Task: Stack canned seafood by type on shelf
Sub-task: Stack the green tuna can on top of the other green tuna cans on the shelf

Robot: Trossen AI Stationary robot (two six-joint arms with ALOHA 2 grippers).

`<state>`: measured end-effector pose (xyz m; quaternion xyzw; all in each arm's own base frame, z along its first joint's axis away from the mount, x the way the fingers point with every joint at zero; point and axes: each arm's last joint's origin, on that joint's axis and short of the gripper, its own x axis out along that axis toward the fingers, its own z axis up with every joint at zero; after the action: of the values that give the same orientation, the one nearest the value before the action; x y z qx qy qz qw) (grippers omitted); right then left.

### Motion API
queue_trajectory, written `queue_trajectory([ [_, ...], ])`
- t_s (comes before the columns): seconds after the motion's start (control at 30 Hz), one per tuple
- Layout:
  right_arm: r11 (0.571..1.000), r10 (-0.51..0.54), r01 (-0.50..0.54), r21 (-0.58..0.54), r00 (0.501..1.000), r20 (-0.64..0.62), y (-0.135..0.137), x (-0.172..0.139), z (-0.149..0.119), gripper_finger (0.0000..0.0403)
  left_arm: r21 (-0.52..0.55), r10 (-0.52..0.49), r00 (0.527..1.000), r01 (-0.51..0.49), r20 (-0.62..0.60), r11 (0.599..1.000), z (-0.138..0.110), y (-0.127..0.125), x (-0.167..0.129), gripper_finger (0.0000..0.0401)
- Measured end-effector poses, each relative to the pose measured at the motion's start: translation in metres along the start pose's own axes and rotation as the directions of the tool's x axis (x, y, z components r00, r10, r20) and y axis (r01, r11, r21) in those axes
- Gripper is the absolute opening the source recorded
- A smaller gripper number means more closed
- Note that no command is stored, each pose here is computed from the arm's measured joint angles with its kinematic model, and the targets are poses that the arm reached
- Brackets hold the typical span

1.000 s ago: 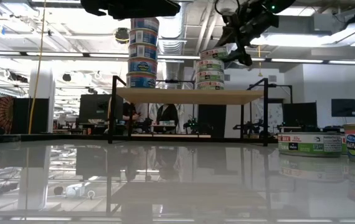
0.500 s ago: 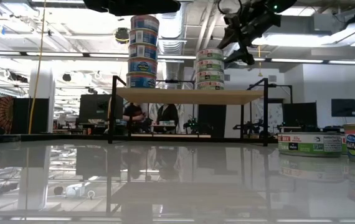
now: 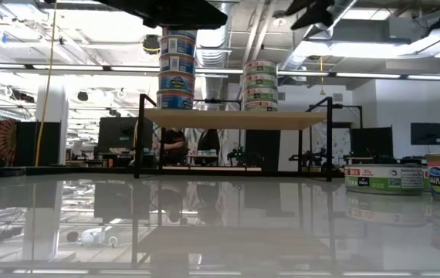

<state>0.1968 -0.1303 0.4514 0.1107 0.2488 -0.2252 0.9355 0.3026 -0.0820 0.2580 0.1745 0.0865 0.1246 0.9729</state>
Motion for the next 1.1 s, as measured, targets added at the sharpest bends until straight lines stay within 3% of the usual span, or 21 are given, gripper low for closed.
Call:
queue_trajectory([
  [0.1,0.999,-0.013,0.013,-0.032,1.0,0.017,0.025,-0.009,-0.019,0.0261,-0.085,-0.016,1.0,0.016,-0.006,0.996,-0.003,0.005,0.004,0.0288],
  [0.23,0.999,0.051,-0.05,-0.015,0.998,0.028,0.057,-0.012,-0.053,0.0261,-0.173,-0.093,0.996,0.09,-0.004,0.981,-0.006,0.01,0.009,0.0288],
  [0.33,0.996,0.089,-0.088,-0.022,0.996,0.031,0.076,-0.015,-0.078,0.0261,-0.197,-0.101,0.995,0.095,-0.024,0.976,-0.01,0.011,0.011,0.0288],
  [0.6,0.997,0.045,-0.04,-0.066,0.996,0.077,0.113,-0.024,-0.127,0.0261,-0.212,-0.117,0.99,0.1,-0.072,0.972,-0.007,0.01,0.012,0.0288],
  [0.73,0.99,0.115,-0.106,-0.096,0.989,0.093,0.131,-0.025,-0.139,0.0261,-0.261,-0.136,0.986,0.107,-0.098,0.959,-0.006,0.014,0.015,0.0288],
  [0.93,0.97,0.173,-0.171,-0.175,0.985,0.001,0.165,-0.02,-0.16,0.0261,-0.184,-0.407,0.911,0.39,-0.063,0.902,-0.001,-0.004,0.007,0.0288],
  [1.1,0.948,0.043,-0.068,-0.31,0.995,-0.088,0.192,-0.003,-0.193,0.0261,-0.099,-0.399,0.913,0.39,-0.091,0.915,-0.001,-0.014,0.0,0.0288],
])
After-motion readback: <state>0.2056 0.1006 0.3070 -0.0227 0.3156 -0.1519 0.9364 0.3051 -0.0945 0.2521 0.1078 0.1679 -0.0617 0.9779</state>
